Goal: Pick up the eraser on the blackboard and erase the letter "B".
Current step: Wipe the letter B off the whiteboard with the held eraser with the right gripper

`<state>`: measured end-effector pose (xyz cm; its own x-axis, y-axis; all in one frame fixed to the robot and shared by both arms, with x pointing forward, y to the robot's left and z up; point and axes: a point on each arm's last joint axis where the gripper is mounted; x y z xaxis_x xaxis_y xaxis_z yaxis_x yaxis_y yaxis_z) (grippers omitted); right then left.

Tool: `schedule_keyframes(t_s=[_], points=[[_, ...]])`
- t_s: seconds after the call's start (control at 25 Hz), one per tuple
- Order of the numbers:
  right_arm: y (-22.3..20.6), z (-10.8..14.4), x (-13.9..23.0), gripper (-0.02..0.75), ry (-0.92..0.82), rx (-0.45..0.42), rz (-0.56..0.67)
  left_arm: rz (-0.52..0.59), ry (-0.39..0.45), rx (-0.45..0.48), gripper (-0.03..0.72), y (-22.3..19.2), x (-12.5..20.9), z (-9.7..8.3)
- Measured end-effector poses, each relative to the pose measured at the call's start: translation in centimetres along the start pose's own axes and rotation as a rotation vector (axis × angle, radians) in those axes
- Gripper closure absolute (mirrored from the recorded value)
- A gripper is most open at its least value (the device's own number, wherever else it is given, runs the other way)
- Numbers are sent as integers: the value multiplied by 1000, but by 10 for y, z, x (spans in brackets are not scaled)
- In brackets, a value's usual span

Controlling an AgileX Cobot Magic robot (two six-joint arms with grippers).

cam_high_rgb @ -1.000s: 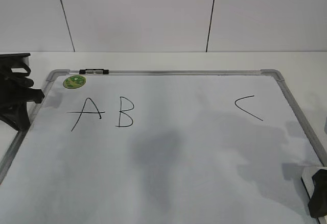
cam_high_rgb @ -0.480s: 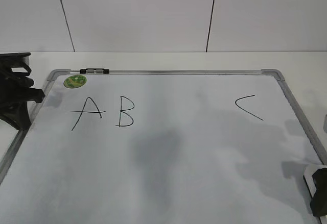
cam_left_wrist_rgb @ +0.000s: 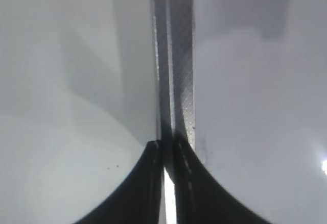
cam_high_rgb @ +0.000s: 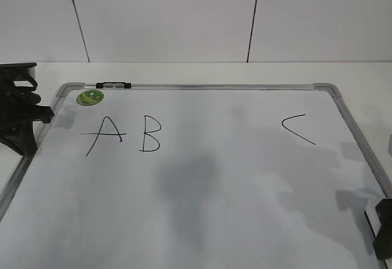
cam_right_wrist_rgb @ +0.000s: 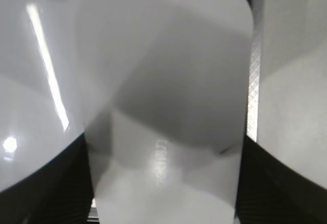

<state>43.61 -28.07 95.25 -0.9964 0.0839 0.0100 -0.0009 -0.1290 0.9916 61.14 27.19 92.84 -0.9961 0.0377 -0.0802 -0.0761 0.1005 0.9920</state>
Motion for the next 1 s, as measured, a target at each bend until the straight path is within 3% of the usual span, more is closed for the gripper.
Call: schedule_keyframes(t_s=[0.16, 0.36, 0.6, 0.72, 1.0], points=[[8, 4, -4, 186, -17, -31, 8, 0, 0, 0, 657, 0, 0, 0], [47, 14, -22, 186, 8, -60, 22, 0, 0, 0, 657, 0, 0, 0], [88, 31, -58, 186, 63, -42, -64, 0, 0, 0, 657, 0, 0, 0], [89, 55, -76, 186, 123, -37, -67, 0, 0, 0, 657, 0, 0, 0], [78, 138, -122, 186, 308, -56, -84, 5, 0, 0, 657, 0, 0, 0]])
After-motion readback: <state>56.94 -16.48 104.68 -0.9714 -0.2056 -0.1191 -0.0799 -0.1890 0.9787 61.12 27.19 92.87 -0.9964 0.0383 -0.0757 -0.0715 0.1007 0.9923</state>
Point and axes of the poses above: a point on each arm's last joint axis where the gripper is mounted, y pointing back along that axis away from the gripper, z along the wrist's bending axis when the last joint is at zero, x = y × z
